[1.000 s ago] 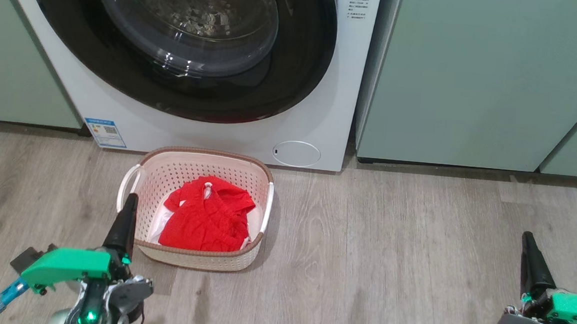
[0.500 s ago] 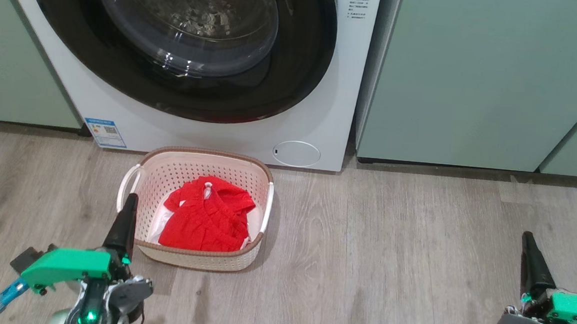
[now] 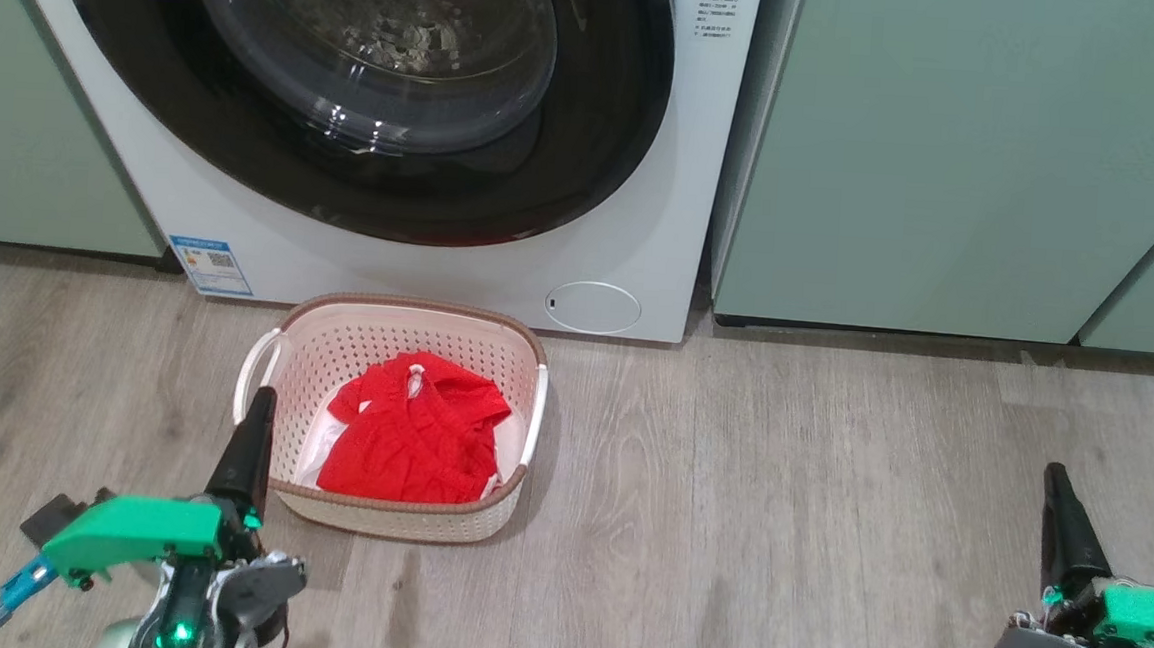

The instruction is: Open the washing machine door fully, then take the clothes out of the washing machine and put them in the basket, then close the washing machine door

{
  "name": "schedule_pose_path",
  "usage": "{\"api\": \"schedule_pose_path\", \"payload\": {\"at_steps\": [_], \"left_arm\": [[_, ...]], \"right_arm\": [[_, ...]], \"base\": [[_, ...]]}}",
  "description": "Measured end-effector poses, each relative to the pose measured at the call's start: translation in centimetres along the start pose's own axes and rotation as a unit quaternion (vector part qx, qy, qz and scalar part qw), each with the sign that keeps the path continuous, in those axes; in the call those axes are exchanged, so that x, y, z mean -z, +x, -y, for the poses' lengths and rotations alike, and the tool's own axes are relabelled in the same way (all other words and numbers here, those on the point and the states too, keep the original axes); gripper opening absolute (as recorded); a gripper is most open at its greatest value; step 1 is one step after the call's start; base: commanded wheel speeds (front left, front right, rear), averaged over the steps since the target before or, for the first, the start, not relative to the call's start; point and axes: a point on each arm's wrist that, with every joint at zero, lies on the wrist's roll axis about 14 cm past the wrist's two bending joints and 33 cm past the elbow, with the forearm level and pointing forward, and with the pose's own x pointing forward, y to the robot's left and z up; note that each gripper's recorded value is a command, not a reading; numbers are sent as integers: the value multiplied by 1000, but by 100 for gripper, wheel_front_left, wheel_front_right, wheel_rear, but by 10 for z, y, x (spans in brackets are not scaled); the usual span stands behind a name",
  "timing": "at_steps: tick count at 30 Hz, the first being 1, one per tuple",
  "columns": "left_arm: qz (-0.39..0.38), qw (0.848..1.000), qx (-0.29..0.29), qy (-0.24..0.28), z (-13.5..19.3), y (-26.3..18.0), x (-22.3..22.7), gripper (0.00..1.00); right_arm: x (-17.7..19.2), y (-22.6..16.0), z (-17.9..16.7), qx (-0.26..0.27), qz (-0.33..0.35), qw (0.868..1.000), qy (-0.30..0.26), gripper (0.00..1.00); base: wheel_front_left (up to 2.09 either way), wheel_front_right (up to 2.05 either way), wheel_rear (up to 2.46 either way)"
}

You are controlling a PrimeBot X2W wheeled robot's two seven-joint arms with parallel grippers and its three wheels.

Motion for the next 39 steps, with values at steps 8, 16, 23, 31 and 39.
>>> {"api": "schedule_pose_path", "payload": {"at_steps": [8, 16, 23, 31, 39], "left_arm": [[0, 1000, 0, 0, 0, 0, 0, 0], [0, 1000, 0, 0, 0, 0, 0, 0], [0, 1000, 0, 0, 0, 0, 0, 0], [0, 1000, 0, 0, 0, 0, 0, 0], [0, 1000, 0, 0, 0, 0, 0, 0]], "right_arm": [[0, 0, 0, 0, 0, 1000, 0, 0], [0, 0, 0, 0, 0, 1000, 0, 0], [0, 0, 0, 0, 0, 1000, 0, 0], [0, 0, 0, 0, 0, 1000, 0, 0], [0, 0, 0, 0, 0, 1000, 0, 0]], "base": [[0, 0, 0], [0, 0, 0], [0, 0, 0], [0, 0, 0], [0, 0, 0]]}}
